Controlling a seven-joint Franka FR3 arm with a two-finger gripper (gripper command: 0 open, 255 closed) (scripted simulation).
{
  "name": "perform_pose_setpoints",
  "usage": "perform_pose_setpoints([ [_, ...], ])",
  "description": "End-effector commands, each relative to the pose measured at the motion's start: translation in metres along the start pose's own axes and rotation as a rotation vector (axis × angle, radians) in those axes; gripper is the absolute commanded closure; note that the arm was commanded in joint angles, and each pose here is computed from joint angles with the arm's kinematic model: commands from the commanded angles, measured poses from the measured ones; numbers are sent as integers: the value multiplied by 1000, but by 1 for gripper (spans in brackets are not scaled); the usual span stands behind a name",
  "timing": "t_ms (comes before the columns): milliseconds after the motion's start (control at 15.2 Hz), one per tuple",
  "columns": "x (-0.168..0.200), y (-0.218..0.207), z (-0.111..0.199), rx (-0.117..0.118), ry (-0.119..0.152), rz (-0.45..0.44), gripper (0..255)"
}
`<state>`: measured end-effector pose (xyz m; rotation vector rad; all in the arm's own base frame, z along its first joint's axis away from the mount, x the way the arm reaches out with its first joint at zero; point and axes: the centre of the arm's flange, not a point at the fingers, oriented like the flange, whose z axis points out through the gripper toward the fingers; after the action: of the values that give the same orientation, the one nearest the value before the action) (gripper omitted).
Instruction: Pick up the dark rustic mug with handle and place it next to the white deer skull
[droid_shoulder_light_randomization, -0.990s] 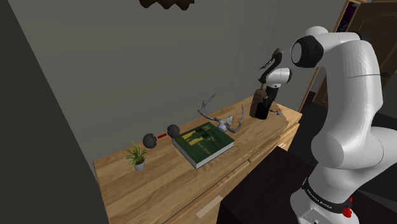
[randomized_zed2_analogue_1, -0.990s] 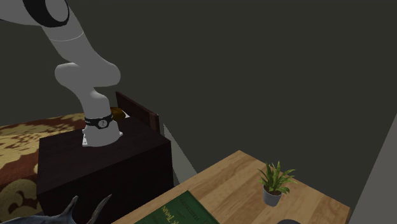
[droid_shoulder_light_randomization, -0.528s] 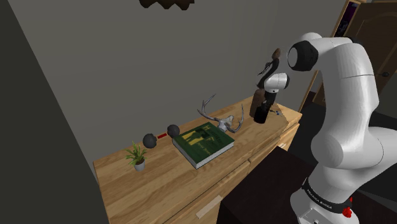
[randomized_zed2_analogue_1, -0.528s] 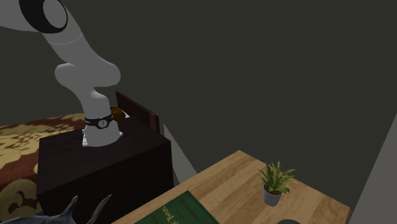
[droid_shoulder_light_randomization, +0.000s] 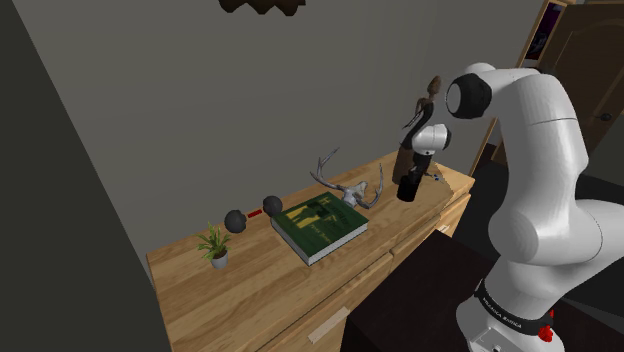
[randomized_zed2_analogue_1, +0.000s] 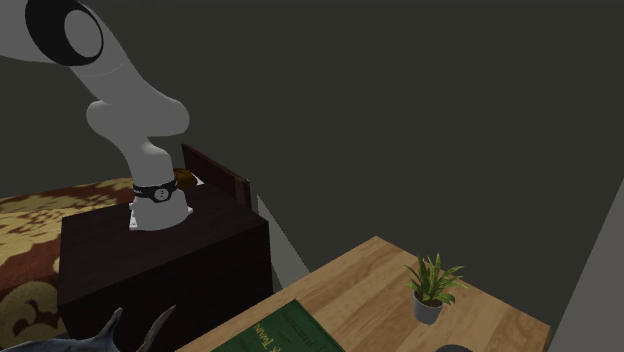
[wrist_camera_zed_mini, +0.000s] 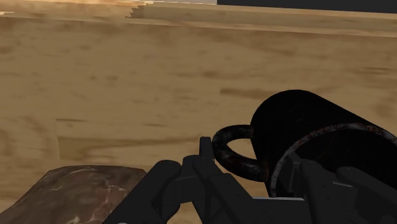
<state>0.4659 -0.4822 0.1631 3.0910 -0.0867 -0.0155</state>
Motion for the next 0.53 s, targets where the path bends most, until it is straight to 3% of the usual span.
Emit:
perform_pose_setpoints([
  [0, 0, -1, 9, -1, 1, 0, 255],
  [462, 0, -3, 46, -1, 1, 0, 255],
])
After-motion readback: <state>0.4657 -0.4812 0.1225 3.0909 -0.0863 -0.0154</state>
